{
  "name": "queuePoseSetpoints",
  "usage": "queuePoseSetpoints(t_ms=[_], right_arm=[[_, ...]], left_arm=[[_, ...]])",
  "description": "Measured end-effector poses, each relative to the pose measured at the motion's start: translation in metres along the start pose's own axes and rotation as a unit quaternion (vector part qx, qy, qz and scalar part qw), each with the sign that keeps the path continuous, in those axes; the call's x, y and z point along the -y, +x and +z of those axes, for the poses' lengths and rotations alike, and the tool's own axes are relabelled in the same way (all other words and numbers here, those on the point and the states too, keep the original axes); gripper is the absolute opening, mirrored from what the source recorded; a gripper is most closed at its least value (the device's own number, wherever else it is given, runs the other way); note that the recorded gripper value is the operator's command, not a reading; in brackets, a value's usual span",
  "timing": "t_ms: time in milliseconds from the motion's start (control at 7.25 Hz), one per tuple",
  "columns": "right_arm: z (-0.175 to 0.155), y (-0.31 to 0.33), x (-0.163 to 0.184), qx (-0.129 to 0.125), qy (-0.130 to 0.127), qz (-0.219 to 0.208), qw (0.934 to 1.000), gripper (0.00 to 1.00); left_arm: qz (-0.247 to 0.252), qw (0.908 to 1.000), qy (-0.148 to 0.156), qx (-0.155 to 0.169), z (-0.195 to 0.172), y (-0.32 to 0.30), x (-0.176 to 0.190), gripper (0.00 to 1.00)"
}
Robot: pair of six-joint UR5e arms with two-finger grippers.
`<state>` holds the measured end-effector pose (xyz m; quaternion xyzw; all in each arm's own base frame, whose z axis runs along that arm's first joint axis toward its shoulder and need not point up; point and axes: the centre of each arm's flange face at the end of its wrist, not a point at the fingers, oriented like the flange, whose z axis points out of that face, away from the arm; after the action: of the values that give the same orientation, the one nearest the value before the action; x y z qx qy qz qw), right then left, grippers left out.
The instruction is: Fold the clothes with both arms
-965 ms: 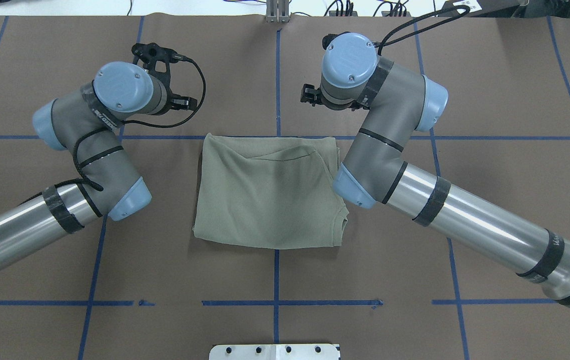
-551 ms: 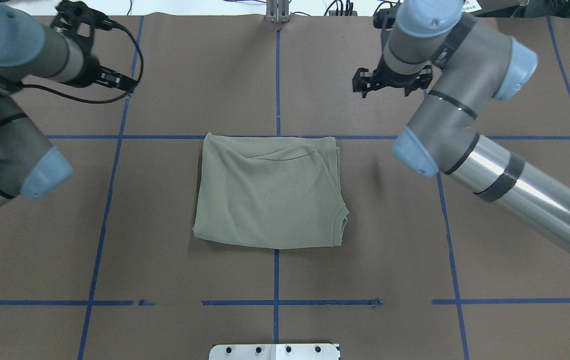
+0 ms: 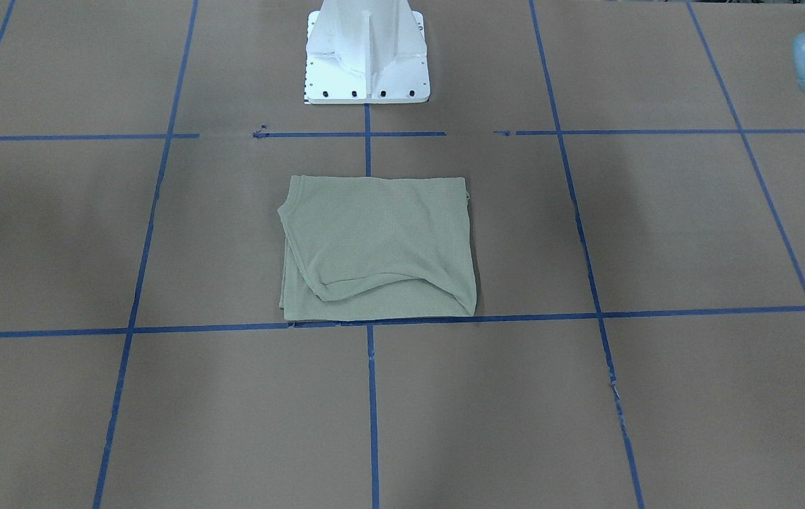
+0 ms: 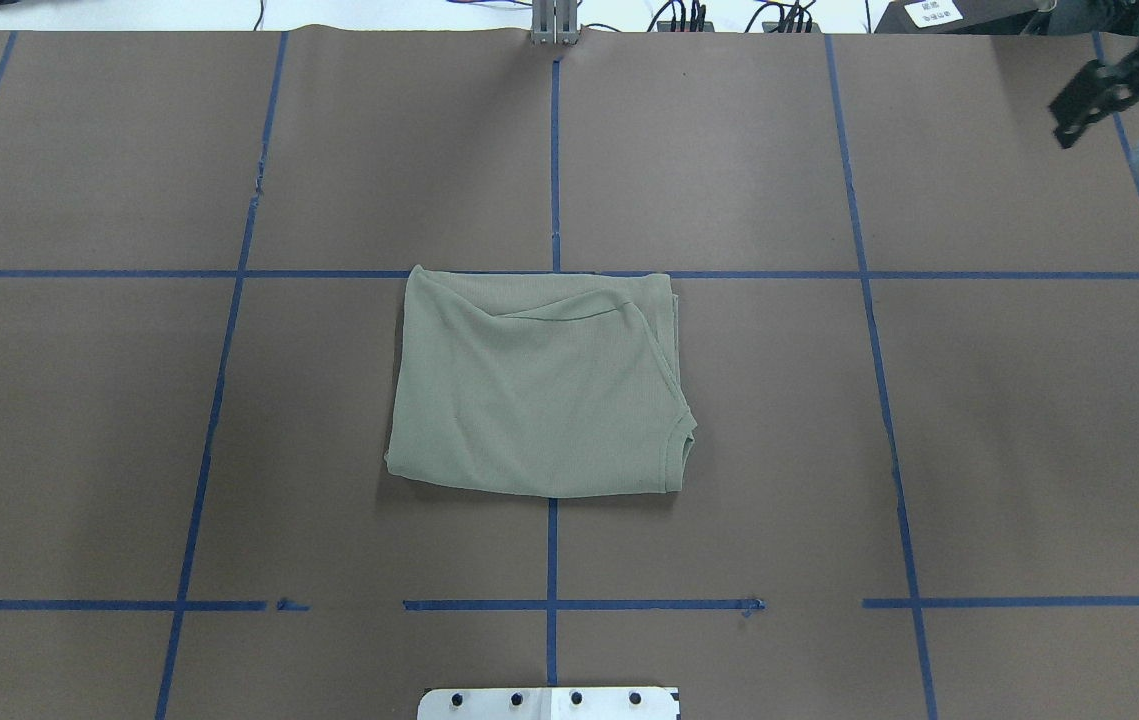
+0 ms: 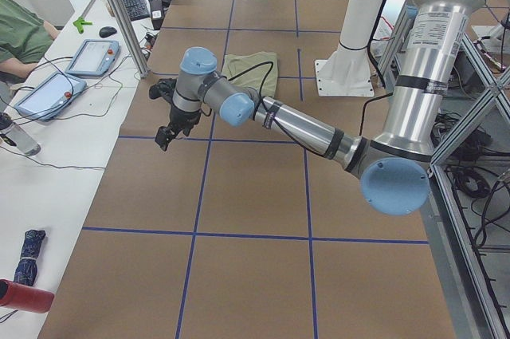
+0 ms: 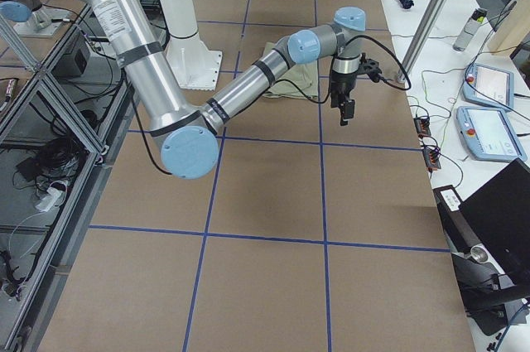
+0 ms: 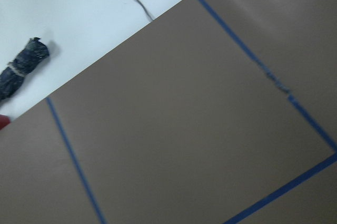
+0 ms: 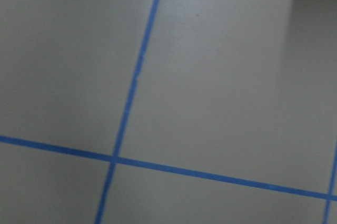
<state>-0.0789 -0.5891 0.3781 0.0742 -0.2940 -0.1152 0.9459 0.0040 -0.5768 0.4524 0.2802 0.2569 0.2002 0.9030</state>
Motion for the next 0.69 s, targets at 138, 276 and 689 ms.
queuePoseSetpoints(t_ms=[138, 276, 689], right_arm=[[0.000, 0.067, -0.034, 0.007, -0.009, -0.009, 0.9999, 1.00], [0.013, 0.119, -0.073, 0.009, -0.024, 0.005, 0.9997, 1.00], [0.067, 0.199, -0.180, 0.028, -0.065, 0.080, 0.9942, 1.00]], left_arm=[[-0.008, 0.9997, -0.019, 0.009, -0.013, -0.041, -0.031, 1.00], [-0.038, 0.9981, -0.048, -0.011, -0.009, -0.063, -0.069, 1.00], [-0.150, 0.9770, -0.107, -0.108, 0.029, -0.087, -0.184, 1.00]])
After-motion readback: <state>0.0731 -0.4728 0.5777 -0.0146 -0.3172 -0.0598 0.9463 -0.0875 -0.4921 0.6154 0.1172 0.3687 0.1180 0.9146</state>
